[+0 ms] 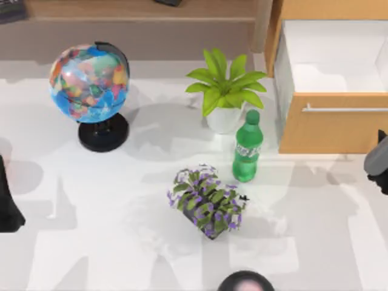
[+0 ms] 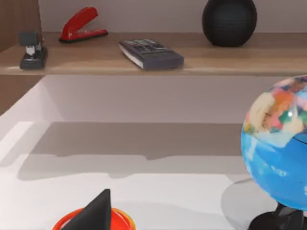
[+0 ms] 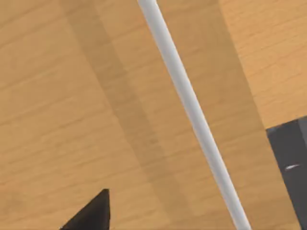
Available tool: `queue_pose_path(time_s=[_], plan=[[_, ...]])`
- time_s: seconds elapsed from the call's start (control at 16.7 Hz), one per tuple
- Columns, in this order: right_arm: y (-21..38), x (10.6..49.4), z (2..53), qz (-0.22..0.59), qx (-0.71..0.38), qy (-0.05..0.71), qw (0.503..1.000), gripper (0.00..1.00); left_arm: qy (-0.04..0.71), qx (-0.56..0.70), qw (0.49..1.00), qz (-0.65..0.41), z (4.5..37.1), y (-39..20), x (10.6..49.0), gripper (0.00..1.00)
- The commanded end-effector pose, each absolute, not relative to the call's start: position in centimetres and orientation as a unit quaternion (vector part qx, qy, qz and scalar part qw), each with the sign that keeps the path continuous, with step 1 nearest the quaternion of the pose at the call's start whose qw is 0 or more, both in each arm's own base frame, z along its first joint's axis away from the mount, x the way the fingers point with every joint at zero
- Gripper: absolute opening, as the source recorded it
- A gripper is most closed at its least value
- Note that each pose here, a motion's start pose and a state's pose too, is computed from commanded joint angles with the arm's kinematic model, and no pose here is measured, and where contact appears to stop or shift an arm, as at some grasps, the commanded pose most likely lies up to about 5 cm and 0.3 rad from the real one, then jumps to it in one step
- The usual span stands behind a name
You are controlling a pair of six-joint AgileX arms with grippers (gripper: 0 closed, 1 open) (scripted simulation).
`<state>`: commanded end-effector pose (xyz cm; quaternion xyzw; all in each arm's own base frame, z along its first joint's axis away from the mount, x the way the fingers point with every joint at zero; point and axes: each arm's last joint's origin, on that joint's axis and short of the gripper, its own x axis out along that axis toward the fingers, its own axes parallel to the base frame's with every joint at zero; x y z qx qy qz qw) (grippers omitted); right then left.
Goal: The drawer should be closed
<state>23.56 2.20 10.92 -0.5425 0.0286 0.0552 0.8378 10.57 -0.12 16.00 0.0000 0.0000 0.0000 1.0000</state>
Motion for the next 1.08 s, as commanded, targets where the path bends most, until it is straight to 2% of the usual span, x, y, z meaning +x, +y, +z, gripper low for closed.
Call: queue_pose_path(time_s=[0.3, 0.48, 1.08], plan=[[5.8, 23.0, 9.3, 0.018, -0.668, 0.010, 0.744, 1.00, 0.000, 0.000, 1.000, 0.000, 16.0, -0.1, 10.6, 1.00], [6.9, 22.8, 9.0, 0.000, -0.702, 0.004, 0.713, 1.00, 0.000, 0.000, 1.000, 0.000, 16.0, -0.1, 10.6, 1.00], [7.1, 23.9, 8.9, -0.004, -0.707, 0.003, 0.707, 1.00, 0.000, 0.000, 1.000, 0.000, 16.0, -0.1, 10.6, 1.00]])
